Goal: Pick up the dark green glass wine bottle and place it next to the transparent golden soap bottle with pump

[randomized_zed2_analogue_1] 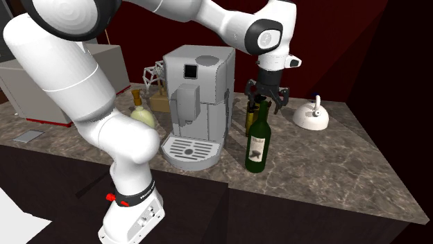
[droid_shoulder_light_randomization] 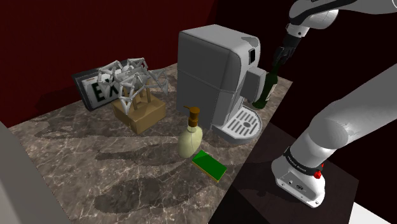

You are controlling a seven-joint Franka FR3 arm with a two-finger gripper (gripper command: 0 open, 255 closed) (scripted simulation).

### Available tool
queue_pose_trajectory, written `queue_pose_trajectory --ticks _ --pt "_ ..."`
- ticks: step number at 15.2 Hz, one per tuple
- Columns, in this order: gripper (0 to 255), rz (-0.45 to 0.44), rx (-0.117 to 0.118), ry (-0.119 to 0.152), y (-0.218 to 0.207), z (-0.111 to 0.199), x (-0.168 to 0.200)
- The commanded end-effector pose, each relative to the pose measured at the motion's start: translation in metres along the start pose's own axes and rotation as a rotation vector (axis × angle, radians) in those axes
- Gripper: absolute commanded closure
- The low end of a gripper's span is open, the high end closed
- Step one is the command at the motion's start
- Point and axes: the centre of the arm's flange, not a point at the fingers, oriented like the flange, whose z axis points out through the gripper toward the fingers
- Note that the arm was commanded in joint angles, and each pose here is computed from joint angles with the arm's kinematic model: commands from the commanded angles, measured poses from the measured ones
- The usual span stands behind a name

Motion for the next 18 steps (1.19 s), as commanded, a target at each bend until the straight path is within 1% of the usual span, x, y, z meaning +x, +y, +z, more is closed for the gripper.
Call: queue_pose_trajectory --ticks 1,2,11,18 --pt "0 0.0 0.0 0.0 0.0 0.0 0.0" --pt "255 0.0 0.0 0.0 0.0 0.0 0.0" --pt "255 0.0 0.0 0.0 0.0 0.0 0.0" --pt "255 0.0 0.0 0.0 -0.001 -0.037 0.002"
